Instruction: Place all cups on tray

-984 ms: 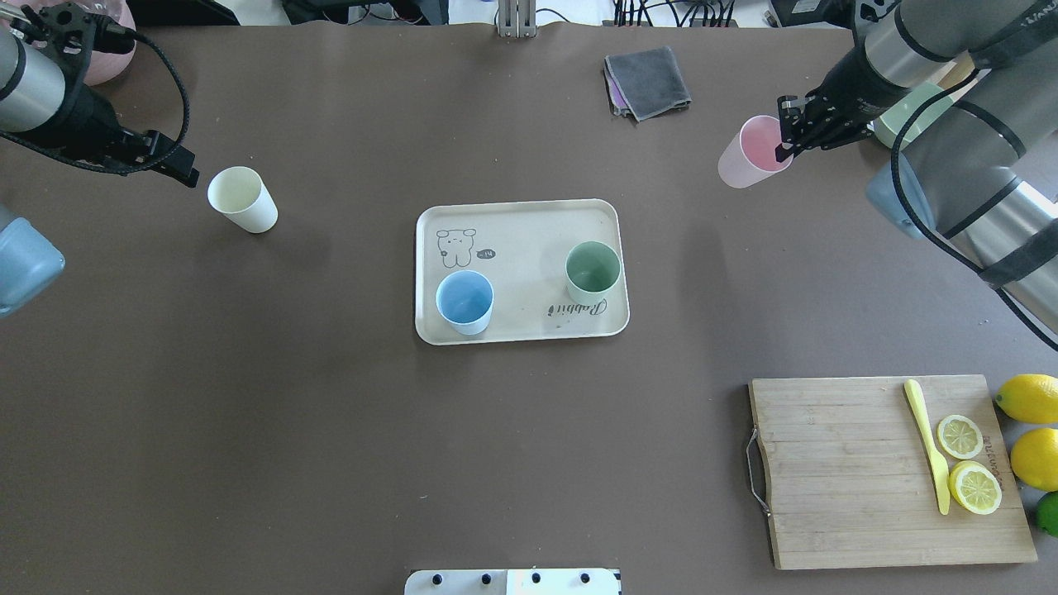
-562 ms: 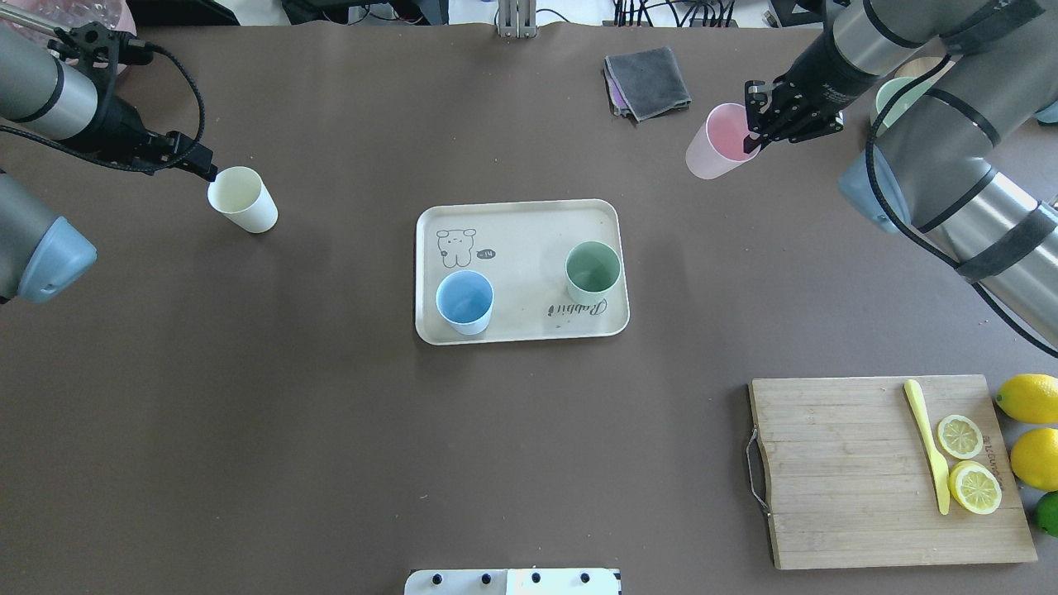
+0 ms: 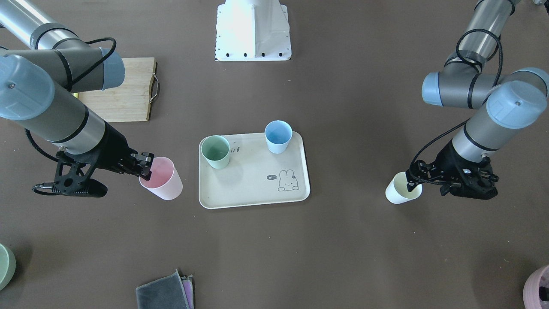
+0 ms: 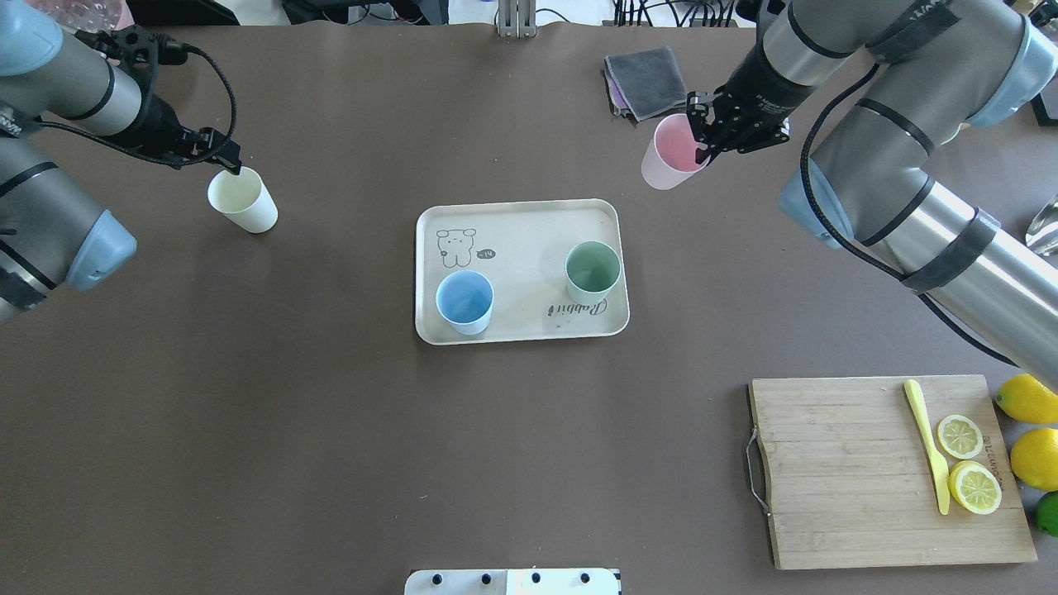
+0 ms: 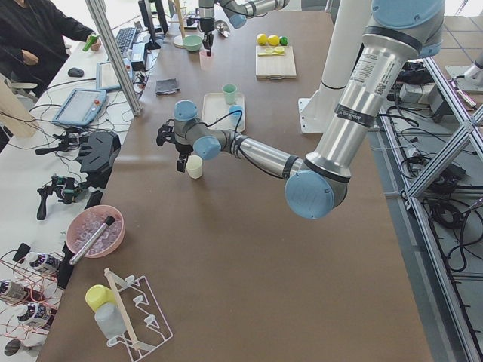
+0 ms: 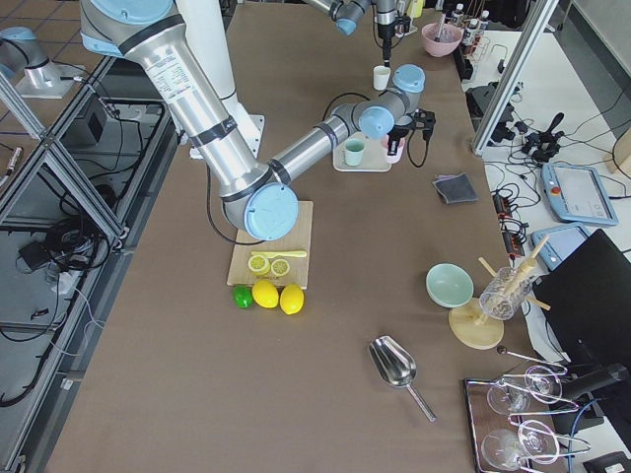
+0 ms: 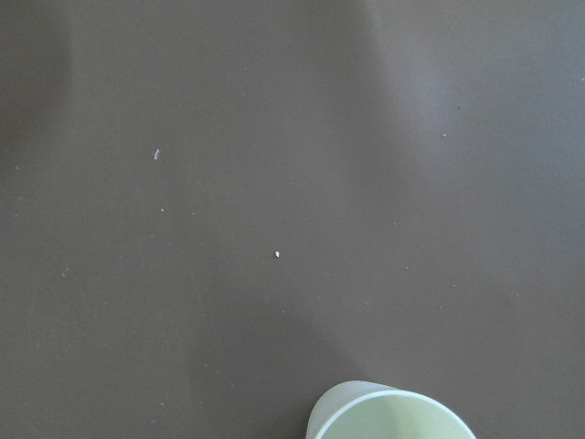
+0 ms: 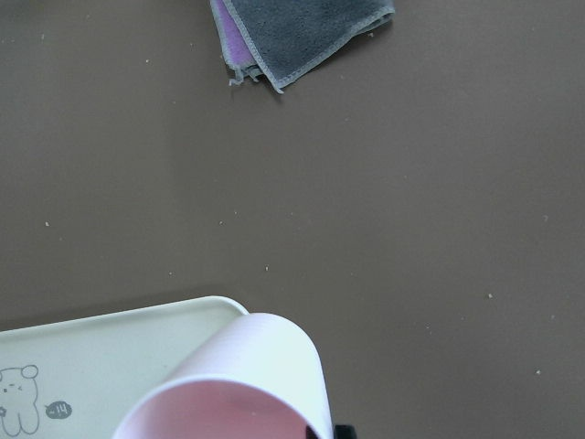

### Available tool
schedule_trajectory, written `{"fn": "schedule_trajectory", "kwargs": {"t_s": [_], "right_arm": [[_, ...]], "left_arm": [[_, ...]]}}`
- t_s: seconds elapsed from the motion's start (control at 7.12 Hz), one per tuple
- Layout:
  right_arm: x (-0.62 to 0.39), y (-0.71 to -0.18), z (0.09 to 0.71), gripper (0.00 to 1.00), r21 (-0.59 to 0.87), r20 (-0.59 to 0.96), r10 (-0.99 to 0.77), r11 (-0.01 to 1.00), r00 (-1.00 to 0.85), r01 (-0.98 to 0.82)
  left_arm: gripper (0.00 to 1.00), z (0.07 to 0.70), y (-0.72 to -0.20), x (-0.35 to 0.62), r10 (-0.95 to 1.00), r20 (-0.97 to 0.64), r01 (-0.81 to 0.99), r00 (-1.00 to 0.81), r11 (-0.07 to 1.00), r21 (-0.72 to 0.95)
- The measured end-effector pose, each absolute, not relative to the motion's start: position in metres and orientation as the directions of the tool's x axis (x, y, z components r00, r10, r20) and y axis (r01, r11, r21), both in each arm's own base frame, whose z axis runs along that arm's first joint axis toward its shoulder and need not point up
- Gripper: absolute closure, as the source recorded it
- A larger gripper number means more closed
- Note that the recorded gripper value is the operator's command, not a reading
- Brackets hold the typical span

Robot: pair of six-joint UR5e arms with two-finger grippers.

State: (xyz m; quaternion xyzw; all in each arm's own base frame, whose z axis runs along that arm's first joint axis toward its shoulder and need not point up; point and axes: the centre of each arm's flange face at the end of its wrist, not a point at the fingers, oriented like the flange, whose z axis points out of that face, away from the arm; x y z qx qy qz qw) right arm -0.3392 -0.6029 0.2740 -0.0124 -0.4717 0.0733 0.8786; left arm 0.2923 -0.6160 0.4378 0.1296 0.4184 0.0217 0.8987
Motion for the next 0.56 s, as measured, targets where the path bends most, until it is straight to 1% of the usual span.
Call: {"fn": "schedule_trajectory", "kwargs": {"t_s": [0.14, 0.28, 0.42, 0.56], "right_arm": [[-0.346, -0.601, 0.269, 1.0, -0.087, 0.827, 0.136, 0.99, 0.546, -0.116], [-0.352, -0.599, 0.264, 1.0, -0.09, 0.827, 0.14, 0.989, 0.545, -0.118], [-0.361, -0.598, 0.257, 1.0, -0.094, 0.826, 0.147, 0.988, 0.544, -0.124], [-0.371, -0.595, 0.252, 1.0, -0.089, 0.824, 0.145, 0.988, 0.548, -0.127]], "left_arm": [[0.12, 0.443, -0.613, 0.296, 0.153, -0.745, 0.066, 0.649, 0.965, 0.255], [0.25, 0.45, -0.61, 0.299, 0.155, -0.743, 0.059, 0.651, 0.966, 0.253], [0.39, 0.457, -0.605, 0.304, 0.157, -0.738, 0.051, 0.656, 0.966, 0.252], [0.59, 0.462, -0.601, 0.311, 0.163, -0.731, 0.046, 0.663, 0.965, 0.256]]}}
